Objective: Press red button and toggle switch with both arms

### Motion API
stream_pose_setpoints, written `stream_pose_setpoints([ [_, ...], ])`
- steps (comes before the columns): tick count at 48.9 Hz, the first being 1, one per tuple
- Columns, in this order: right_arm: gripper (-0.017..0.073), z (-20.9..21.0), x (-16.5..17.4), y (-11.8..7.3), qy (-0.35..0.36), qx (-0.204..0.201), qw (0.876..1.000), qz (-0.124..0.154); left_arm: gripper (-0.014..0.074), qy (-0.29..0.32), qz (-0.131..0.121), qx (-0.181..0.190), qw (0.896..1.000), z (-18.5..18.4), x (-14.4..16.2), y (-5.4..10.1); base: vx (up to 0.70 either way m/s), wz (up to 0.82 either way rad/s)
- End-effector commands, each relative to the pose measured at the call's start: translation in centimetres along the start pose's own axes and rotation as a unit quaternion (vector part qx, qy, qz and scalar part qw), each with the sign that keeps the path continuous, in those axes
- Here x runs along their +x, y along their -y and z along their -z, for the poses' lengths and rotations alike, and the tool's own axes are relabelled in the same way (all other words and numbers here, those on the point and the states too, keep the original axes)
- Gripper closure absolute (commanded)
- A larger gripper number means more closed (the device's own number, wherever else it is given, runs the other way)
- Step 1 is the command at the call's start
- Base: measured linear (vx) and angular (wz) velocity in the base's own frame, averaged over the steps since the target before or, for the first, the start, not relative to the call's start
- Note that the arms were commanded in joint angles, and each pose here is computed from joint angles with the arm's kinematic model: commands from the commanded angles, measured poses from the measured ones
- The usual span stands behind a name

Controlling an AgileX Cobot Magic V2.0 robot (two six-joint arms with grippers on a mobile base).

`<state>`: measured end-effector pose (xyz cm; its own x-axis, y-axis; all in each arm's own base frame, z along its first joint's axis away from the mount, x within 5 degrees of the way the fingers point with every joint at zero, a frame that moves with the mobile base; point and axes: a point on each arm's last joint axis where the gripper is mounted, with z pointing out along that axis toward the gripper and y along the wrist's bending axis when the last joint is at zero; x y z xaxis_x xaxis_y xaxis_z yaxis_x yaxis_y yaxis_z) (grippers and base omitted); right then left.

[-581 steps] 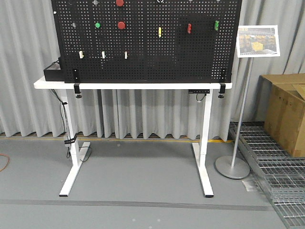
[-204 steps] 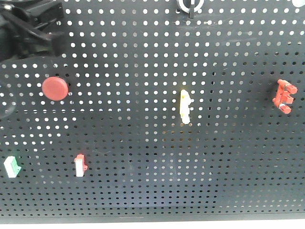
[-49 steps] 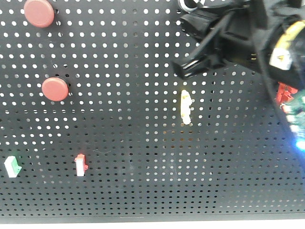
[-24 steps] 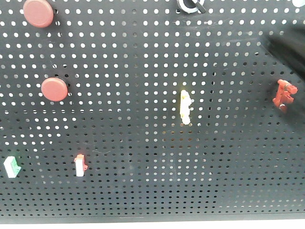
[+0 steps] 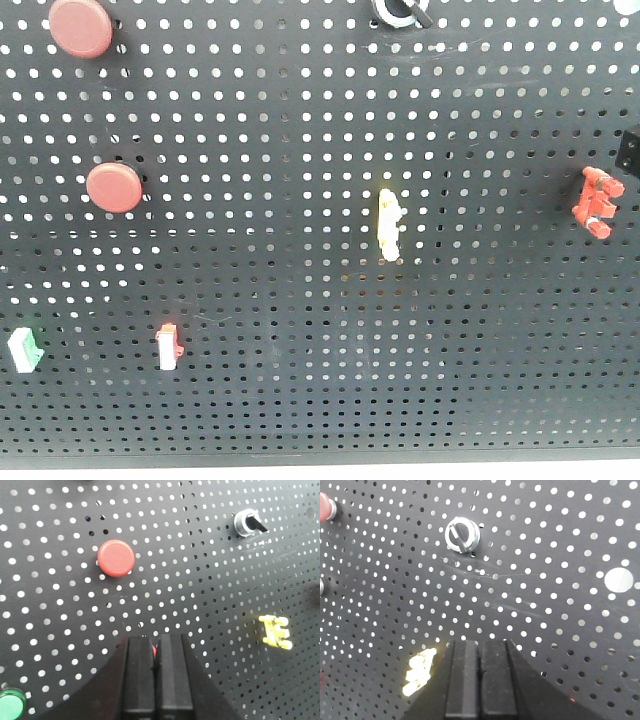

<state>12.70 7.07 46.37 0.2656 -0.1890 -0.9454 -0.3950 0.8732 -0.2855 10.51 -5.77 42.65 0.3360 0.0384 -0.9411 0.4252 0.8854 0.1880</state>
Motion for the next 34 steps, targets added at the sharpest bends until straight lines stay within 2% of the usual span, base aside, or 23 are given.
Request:
stream_pose_setpoints([
  [1, 0.0559, 0.3, -1.5, 0.3, 0.047, 0.0, 0.999, 0.003, 0.0591, 0.05, 0.01, -0.003, 0.999, 0.0, -1.5, -0.2, 0.0, 0.0],
  [11, 0.0559, 0.3, -1.5, 0.3, 0.047, 0.0, 0.999, 0.003, 0.0591, 0.044, 0.009, -0.004, 0.999, 0.1, -0.9, -0.1, 0.0, 0.0],
  [14, 0.0559, 0.3, -1.5, 0.3, 0.047, 0.0, 0.999, 0.003, 0.0591, 0.034, -0.002, -0.015, 0.999, 0.5, -0.1, -0.3, 0.0, 0.0],
  [19, 0.0559, 0.3, -1.5, 0.3, 0.047, 0.0, 0.999, 0.003, 0.0591, 0.007, -0.014, -0.064, 0.998, 2.5, 2.3, -0.9, 0.0, 0.0],
  [22, 0.0559, 0.3, -1.5, 0.3, 0.047, 0.0, 0.999, 0.003, 0.0591, -0.007, -0.024, -0.107, 0.994, 4.4, 4.1, -1.2, 0.0, 0.0],
  [29, 0.0559, 0.3, -1.5, 0.3, 0.047, 0.0, 0.999, 0.003, 0.0591, -0.042, -0.042, -0.176, 0.983, 8.1, 8.9, -0.8, 0.0, 0.0],
  [34, 0.0559, 0.3, -1.5, 0.3, 0.047, 0.0, 0.999, 0.003, 0.0591, -0.065, -0.034, -0.2, 0.977, 10.2, 12.8, -0.1, 0.0, 0.0],
])
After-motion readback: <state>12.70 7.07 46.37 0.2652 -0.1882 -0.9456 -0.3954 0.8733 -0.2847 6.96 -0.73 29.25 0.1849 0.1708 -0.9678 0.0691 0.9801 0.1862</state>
